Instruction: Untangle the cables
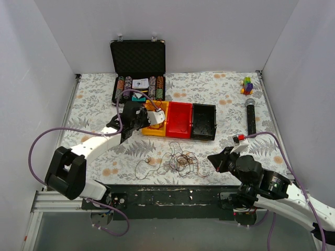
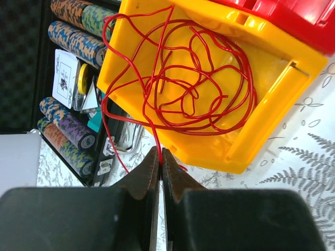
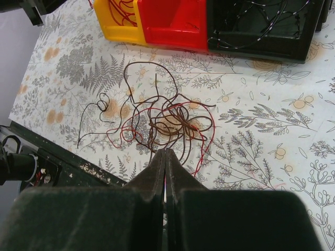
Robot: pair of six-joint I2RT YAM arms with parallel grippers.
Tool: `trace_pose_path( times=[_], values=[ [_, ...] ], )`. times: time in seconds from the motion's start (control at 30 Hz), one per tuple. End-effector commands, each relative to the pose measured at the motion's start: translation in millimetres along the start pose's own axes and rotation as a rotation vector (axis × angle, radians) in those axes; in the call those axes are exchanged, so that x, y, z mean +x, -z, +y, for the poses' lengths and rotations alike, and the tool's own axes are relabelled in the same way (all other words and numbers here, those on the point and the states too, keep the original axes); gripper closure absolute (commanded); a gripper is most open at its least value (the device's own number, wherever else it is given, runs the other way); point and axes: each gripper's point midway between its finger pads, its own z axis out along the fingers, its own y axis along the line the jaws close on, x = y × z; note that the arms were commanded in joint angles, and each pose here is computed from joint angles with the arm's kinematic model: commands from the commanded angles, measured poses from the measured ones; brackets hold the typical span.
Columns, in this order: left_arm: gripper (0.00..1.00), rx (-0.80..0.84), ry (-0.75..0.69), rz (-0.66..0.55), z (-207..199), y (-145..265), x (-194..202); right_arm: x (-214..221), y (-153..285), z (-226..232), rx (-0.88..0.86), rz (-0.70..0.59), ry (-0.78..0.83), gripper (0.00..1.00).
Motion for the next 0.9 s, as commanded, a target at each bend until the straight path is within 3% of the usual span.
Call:
trace_pose_path(
  times=[0.0, 0.2, 0.33, 0.67, 0.7, 0.8, 0.87],
  values=[
    [1.0, -0.064, -0.116, -0.015, 35, -3, -19, -16, 5, 7, -0.015, -0.05, -0.027, 0.99],
    [1.0, -0.026, -0.165, -0.153, 44, -19, -64, -16, 3, 4, -0.004, -0.057, -0.031, 0.99],
    [1.0, 0.055, -0.159, -0.198, 22, -33, -76, -17, 5, 2, 0.007, -0.062, -0.03, 0.99],
    [1.0, 0.145, -0.046, -0.065, -18, -72, -34, -22, 11, -6, 0.028, -0.086, -0.033, 0.99],
    [0.95, 0.146, -0.03, -0.066, -17, -74, -36, -23, 11, -5, 0.026, -0.086, -0.033, 0.99],
    [0.57, 0.149, 0.042, -0.062, -12, -75, -44, -22, 9, -5, 0.03, -0.082, -0.029, 0.99],
    [0.43, 0.145, 0.077, -0.087, -7, -70, -54, -20, 8, -4, 0.03, -0.075, -0.024, 0.99]
  ],
)
